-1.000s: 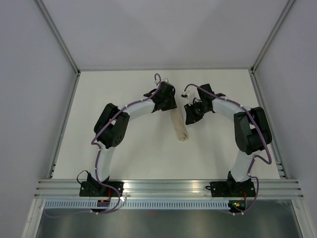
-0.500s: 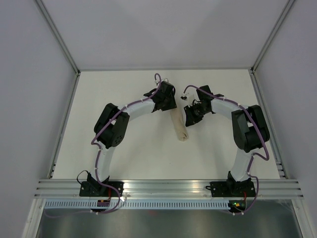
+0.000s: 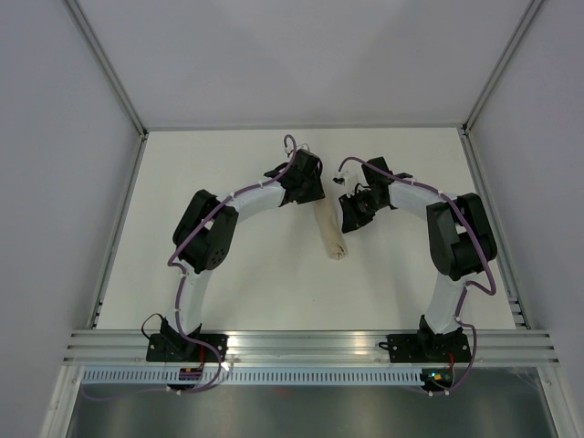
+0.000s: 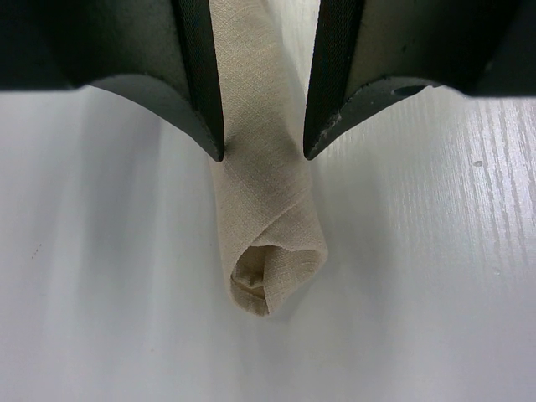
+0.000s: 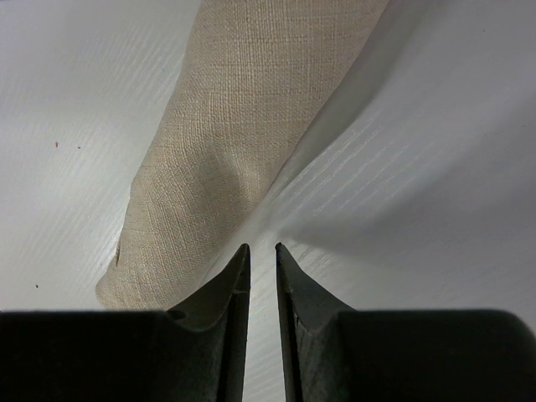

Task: Fold the napkin, place the utensils inside, and roll it up
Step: Adjust the napkin at the center of the board, then reset both arms

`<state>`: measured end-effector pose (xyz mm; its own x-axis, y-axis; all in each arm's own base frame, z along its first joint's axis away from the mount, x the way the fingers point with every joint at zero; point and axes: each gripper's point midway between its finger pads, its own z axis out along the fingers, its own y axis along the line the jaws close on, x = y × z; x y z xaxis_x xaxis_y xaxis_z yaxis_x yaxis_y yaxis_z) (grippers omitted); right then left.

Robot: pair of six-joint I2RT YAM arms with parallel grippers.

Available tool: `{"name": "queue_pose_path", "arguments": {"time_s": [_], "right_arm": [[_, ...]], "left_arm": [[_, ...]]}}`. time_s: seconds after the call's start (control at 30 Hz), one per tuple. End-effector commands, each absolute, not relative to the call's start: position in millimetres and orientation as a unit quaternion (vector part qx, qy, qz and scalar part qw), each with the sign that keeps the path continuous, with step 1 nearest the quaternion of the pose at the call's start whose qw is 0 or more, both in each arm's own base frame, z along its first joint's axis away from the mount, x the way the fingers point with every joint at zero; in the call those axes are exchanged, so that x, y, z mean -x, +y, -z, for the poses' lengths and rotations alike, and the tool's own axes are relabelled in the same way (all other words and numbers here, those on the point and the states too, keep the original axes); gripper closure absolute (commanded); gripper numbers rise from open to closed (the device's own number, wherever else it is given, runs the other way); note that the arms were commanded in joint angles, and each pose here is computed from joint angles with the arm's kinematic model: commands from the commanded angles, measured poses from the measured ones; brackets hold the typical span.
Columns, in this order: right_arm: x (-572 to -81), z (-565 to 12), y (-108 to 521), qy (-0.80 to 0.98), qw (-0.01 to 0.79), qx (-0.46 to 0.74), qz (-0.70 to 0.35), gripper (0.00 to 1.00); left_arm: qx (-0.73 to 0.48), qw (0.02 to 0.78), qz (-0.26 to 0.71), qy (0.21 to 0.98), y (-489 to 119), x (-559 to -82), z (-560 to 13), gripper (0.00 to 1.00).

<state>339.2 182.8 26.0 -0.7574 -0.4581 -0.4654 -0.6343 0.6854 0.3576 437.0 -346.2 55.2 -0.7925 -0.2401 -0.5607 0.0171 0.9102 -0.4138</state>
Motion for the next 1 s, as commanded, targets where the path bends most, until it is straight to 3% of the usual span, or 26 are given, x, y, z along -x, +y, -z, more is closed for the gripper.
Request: {"name": "queue_pose_path", "arguments": {"time_s": [0.0,0.67,0.97], "right_arm": [[-346,-37,182,0.901,0.185,0.300,-0.253,0.76],[-372,-67,168,0.897,0.221,0.267,-0.274,0.76],[-397,-127,121,0.883,0.296,0.220,-0.289,0.72]], "left_arm": [[0.047,0.342,0.213,0.914,-345,-444,-87,0.52],[0.020,0.425,0.255,0.868,-333,-446,-175,0.48],[-0.018,0.476,0.239,0.846,-275,-390,-243,0.47]]}}
